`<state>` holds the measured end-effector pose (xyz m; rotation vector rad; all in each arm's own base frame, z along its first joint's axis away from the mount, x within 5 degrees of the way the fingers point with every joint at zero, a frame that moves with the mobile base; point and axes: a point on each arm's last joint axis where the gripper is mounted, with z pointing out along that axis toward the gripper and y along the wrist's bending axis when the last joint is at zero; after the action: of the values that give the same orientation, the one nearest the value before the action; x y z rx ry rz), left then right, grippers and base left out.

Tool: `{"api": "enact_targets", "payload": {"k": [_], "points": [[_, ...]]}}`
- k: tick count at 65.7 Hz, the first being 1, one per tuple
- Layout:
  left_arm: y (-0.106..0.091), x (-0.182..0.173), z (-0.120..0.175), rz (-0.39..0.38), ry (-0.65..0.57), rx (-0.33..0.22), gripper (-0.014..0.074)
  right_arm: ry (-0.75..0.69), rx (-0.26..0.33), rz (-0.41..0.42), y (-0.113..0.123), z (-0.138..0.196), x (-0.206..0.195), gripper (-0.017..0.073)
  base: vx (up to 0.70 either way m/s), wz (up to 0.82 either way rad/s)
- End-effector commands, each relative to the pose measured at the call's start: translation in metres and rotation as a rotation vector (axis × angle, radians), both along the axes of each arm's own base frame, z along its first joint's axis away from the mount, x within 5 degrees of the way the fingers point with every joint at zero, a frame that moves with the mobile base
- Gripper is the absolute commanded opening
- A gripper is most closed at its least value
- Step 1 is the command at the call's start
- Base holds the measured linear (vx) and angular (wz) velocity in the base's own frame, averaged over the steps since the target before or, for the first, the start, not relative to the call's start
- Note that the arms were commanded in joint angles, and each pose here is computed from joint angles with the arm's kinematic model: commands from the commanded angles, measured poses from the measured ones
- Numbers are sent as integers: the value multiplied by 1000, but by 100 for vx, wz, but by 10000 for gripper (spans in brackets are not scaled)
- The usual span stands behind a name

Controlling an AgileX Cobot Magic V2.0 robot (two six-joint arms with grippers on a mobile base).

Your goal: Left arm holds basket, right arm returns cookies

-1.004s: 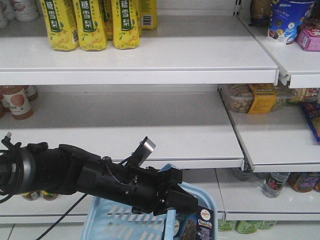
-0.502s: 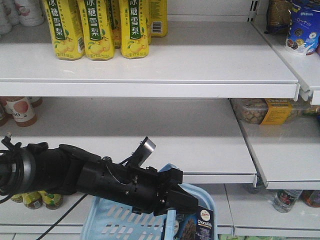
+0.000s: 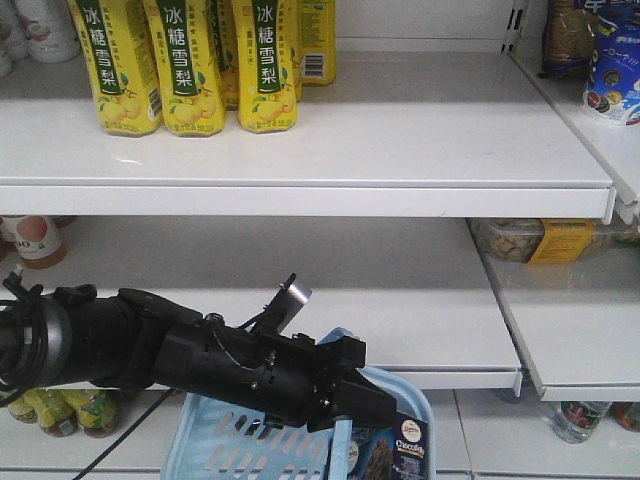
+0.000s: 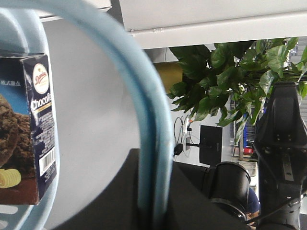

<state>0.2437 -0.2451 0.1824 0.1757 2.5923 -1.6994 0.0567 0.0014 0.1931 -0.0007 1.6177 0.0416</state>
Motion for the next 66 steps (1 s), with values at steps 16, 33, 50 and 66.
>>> {"api": "enact_targets", "payload": {"k": [16, 33, 50, 66], "points": [[-3, -2, 32, -10, -31, -130, -6, -89, -4, 4, 0, 8, -1, -8, 6, -1], [-3, -2, 32, -10, -31, -130, -6, -89, -4, 4, 0, 8, -1, -8, 5, 0], [-3, -2, 32, -10, -31, -130, -6, -89, -4, 4, 0, 8, -1, -8, 1, 1], [-3, -2, 32, -10, -31, -130, -6, -89, -4, 4, 0, 8, -1, -8, 0, 0]]}}
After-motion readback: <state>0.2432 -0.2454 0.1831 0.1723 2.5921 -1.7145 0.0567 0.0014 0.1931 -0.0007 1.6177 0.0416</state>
